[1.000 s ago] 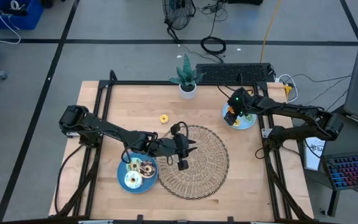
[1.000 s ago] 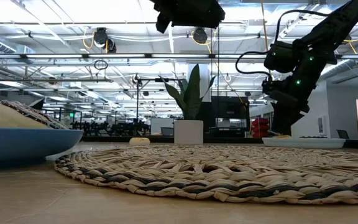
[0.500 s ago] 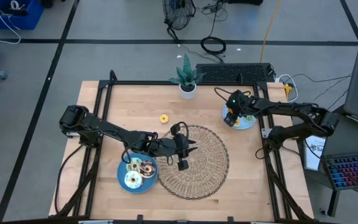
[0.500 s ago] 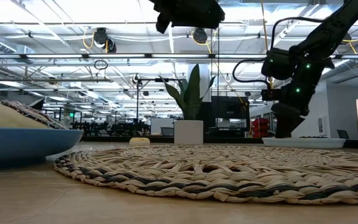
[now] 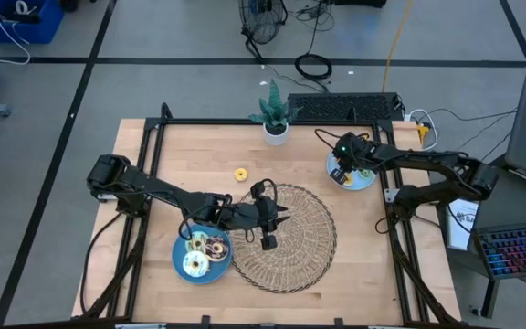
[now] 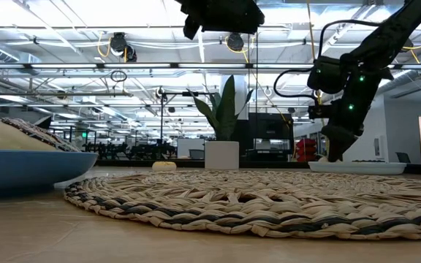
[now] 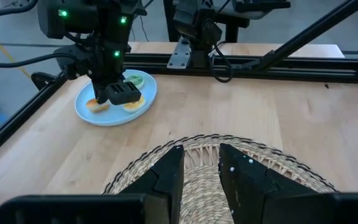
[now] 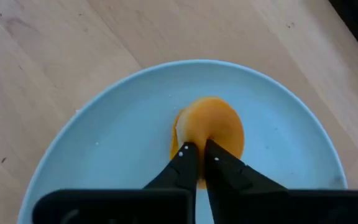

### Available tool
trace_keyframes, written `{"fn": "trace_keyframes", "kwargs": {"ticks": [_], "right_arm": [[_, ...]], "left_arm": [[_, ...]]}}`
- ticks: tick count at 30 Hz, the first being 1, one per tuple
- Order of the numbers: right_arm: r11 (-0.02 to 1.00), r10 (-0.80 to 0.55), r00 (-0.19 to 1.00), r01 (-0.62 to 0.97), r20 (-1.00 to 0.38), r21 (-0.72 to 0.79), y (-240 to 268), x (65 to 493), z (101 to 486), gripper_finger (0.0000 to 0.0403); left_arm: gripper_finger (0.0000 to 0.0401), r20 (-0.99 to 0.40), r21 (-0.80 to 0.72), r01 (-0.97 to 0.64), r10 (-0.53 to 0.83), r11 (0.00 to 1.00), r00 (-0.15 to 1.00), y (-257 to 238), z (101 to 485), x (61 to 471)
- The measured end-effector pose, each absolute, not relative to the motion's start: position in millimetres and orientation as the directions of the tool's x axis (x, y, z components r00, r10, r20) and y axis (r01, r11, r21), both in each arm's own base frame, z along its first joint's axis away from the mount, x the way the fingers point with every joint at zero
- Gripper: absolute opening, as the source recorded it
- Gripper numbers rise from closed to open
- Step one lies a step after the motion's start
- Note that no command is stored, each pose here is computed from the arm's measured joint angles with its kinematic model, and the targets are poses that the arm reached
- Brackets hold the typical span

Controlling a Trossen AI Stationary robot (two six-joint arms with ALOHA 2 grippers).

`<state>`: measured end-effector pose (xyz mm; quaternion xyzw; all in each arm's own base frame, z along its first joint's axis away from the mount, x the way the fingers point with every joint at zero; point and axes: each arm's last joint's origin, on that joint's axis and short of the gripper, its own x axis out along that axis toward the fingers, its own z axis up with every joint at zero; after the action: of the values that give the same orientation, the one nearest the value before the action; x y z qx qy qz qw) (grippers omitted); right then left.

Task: Pick & Place donuts
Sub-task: Put the small orange donut on the light blue plate

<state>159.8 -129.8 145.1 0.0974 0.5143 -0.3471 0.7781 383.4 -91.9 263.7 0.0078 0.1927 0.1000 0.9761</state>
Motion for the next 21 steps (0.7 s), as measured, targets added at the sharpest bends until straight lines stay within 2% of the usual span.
{"fn": "trace_keyframes", "kwargs": {"ticks": [8, 15, 21], "right_arm": [[0.751, -0.427, 0.264, 0.637, -0.865, -0.177, -127, 157, 152, 0.0006], [0.809, -0.255, 0.473, 0.581, -0.843, 0.082, -117, 158, 165, 0.0003], [0.807, -0.162, 0.549, 0.552, -0.82, 0.21, -112, 156, 171, 0.0002]], "left_arm": [[0.0106, -0.375, 0.054, -0.192, 0.198, 0.98, 0.906, -92, 264, 383], [0.0106, -0.375, 0.054, -0.192, 0.198, 0.98, 0.906, -92, 264, 383], [0.0106, -0.375, 0.054, -0.192, 0.198, 0.98, 0.906, -92, 264, 383]]}}
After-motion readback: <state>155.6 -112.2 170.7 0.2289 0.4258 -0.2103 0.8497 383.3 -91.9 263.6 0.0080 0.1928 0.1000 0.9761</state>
